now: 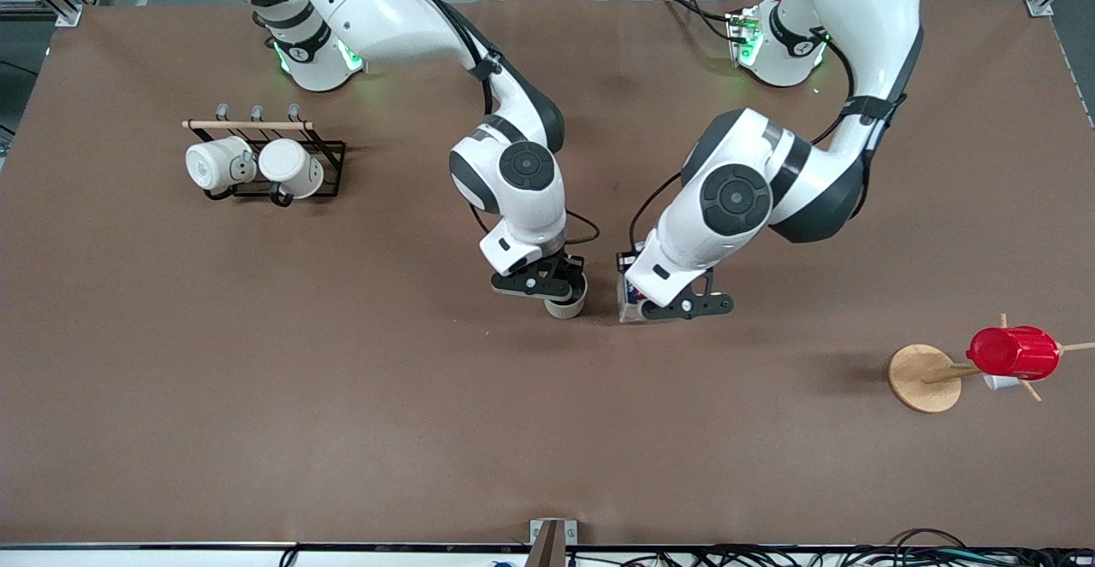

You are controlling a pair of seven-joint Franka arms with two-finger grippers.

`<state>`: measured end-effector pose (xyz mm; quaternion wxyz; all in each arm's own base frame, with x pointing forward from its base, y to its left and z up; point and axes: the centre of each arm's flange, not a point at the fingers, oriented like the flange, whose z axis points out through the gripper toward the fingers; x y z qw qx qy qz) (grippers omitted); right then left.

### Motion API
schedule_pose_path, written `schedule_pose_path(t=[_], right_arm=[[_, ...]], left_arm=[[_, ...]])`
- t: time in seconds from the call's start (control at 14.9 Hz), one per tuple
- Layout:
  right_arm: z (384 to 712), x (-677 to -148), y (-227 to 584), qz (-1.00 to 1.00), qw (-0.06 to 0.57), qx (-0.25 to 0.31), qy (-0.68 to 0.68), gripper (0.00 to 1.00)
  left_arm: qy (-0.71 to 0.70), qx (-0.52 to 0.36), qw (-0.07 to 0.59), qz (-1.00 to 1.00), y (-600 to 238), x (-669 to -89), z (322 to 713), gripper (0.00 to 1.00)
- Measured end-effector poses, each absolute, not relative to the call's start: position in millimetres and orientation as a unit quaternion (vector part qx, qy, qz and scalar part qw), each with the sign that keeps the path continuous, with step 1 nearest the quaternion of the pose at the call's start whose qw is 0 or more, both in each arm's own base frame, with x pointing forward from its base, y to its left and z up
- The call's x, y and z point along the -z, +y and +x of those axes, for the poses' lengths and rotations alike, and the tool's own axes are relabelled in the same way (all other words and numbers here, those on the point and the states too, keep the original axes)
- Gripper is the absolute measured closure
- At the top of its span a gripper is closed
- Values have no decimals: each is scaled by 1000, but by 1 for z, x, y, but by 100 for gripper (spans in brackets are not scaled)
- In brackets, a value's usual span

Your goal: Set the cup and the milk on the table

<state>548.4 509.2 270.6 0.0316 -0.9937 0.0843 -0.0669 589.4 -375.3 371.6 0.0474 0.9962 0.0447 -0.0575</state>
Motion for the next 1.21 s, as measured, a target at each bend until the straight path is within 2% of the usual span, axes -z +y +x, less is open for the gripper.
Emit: schedule_pose_path(t=[0.07, 0.2, 0.34, 0.4, 0.47, 0.54, 0.81, 0.88, 0.94, 1.21], right_arm=[[552, -278, 506, -993, 29, 67, 88, 43], [561, -301, 491, -993, 14, 59, 100, 40], [576, -345, 457, -993, -8, 45, 106, 25], [585, -373, 430, -994, -19, 37, 102, 13], [595, -401, 397, -995, -28, 28, 97, 11], [604, -430, 360, -995, -34, 20, 92, 11], [623, -524, 213, -994, -37, 10, 97, 11], [624, -543, 182, -994, -35, 13, 99, 11], [623, -560, 152, -994, -34, 16, 101, 11], [608, -611, 39, -994, -31, 25, 99, 11]], left_arm=[[50, 55, 51, 996, -383, -365, 588, 63], [57, 52, 56, 995, -397, -354, 583, 63], [57, 54, 57, 995, -406, -345, 580, 62], [58, 56, 57, 995, -408, -342, 579, 57], [59, 57, 57, 995, -408, -339, 579, 57], [59, 57, 57, 995, -408, -338, 580, 52], [62, 46, 63, 995, -407, -351, 585, 17], [65, 33, 65, 995, -402, -364, 591, 6], [69, 15, 62, 996, -390, -384, 599, 0], [85, -49, 9, 995, -285, -496, 623, 0]])
